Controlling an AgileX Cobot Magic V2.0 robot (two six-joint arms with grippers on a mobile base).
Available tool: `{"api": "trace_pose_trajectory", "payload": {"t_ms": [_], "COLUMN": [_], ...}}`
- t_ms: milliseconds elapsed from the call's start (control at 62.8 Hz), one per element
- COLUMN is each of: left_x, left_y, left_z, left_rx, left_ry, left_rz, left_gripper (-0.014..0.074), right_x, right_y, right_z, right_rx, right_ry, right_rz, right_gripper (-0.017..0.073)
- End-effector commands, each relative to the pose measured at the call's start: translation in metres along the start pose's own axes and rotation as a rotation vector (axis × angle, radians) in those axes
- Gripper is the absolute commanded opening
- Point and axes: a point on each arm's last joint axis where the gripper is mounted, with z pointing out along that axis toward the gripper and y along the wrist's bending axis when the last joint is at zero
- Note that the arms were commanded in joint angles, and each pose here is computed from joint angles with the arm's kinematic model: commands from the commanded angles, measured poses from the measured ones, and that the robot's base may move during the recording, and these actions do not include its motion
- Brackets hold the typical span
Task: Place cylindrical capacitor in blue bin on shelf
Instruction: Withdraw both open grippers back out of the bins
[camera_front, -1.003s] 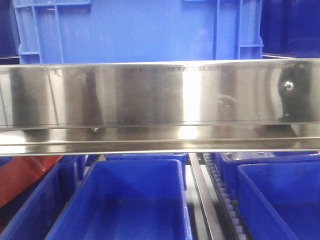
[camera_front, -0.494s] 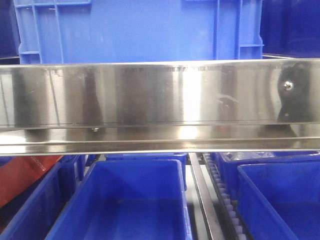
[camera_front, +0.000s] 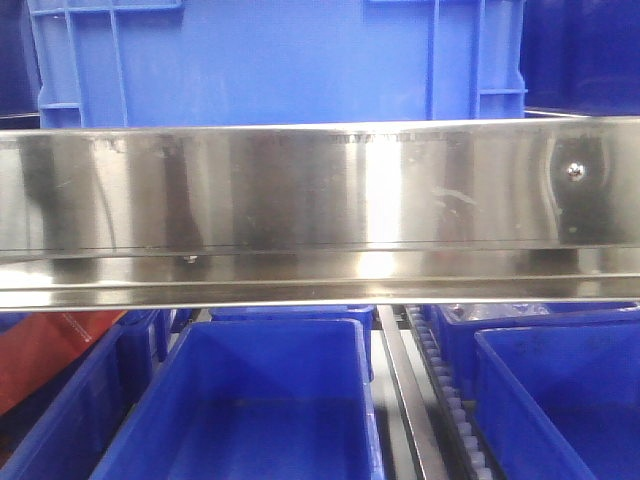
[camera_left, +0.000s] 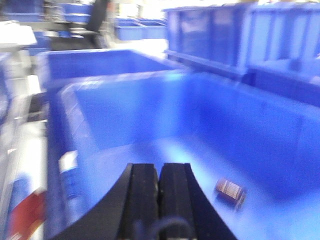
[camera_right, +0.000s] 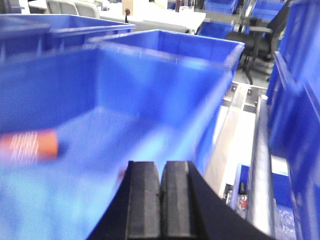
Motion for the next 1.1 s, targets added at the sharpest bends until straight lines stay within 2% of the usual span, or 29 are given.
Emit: {"api": "trace_pose_trajectory", "payload": {"t_ms": [0,96,223,478,717,1083], "left_x": [0.012,0.031,0.044,0.053,0.049,0.049], "left_y": [0.002,0.002,0.002,0.002,0.002,0.002], "left_z": [-0.027,-0.053,-0.084,-0.125,-0.141,-0.143], "left_rx": [-0.024,-0.013,-0.003,0.005,0.008,0.008], "left_ry": [-0.066,-0.059,-0.112,-0.245,-0.320,-0.327], "left_rz": [-0.020,-0.022,-0.022,-0.023,-0.023,-0.023], "left_gripper": [-0.0111,-0.0111,-0.0111,-0.0111,-0.0111,-0.0111], "right_x": [0.016,0.038,0.056,0.052,0.050,0.053], "right_y": [-0.001,0.000,0.000,0.001,0.001,0.001], "right_z": [-0.021,-0.038,-0.059,-0.090,-0.096,-0.095], "right_rx": [0.011,0.010,0.009,0.012,0.013,0.014], "right_ry": [-0.053,-0.032,-0.038,-0.145,-0.172,-0.178], "right_rz": [-0.011,-0.011,-0.011,-0.011,-0.012,-0.012], "right_gripper": [-0.0162,-0.0162,-0.0162,-0.0162,-0.0162,-0.0162]}}
